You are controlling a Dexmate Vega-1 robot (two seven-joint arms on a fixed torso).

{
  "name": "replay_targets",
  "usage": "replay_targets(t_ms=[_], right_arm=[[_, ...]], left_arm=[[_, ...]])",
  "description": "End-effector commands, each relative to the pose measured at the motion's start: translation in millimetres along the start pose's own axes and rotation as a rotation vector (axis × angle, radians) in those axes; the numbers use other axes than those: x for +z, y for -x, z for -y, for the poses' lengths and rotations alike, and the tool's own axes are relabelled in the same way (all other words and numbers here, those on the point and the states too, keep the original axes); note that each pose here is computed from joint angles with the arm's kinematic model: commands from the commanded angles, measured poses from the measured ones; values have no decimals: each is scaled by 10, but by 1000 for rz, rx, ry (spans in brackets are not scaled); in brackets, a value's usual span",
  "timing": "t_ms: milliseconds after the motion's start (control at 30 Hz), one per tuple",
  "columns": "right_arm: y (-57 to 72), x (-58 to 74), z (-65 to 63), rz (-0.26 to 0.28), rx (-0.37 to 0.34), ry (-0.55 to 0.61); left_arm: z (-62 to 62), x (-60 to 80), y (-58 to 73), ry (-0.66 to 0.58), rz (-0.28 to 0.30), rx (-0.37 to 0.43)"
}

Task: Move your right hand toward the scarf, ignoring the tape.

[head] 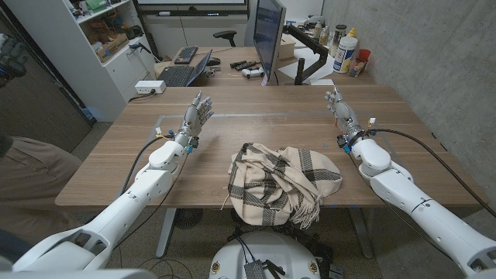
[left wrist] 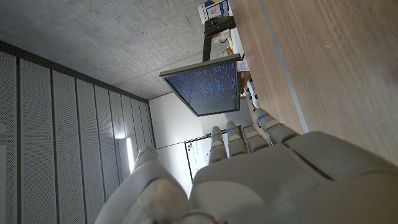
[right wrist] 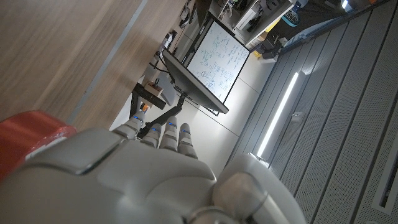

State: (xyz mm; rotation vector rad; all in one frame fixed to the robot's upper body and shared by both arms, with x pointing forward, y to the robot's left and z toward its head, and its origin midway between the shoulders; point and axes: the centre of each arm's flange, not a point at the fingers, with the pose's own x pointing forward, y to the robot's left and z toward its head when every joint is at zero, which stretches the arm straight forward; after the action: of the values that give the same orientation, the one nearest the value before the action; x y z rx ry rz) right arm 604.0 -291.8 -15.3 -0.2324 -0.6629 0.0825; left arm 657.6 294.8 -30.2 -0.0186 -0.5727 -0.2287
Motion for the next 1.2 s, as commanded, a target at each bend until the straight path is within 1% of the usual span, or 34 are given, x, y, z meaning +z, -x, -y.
replay_targets(t_ms=[33, 167, 300, 433, 533, 700, 967, 1200], right_arm=[[81, 168, 21, 15, 5, 114], [99, 201, 12, 20, 11, 150], [131, 237, -13, 25, 26, 165], [171, 278, -44, 40, 36, 152], [197, 316, -68, 51, 45, 171], [245, 363, -112, 56, 54, 189], [342, 496, -186, 93, 74, 231], [400, 534, -216, 96, 76, 266]], left_arm=[[-13, 30, -22, -4, 8, -8], [-9, 21, -22, -4, 3, -12], [-9, 20, -22, -5, 3, -8], [1, 20, -20, -7, 3, -8], [12, 20, -21, -7, 3, -9], [31, 21, -24, -10, 4, -15], [45, 23, -13, -24, -9, -31], [64, 23, -15, -28, -7, -36]])
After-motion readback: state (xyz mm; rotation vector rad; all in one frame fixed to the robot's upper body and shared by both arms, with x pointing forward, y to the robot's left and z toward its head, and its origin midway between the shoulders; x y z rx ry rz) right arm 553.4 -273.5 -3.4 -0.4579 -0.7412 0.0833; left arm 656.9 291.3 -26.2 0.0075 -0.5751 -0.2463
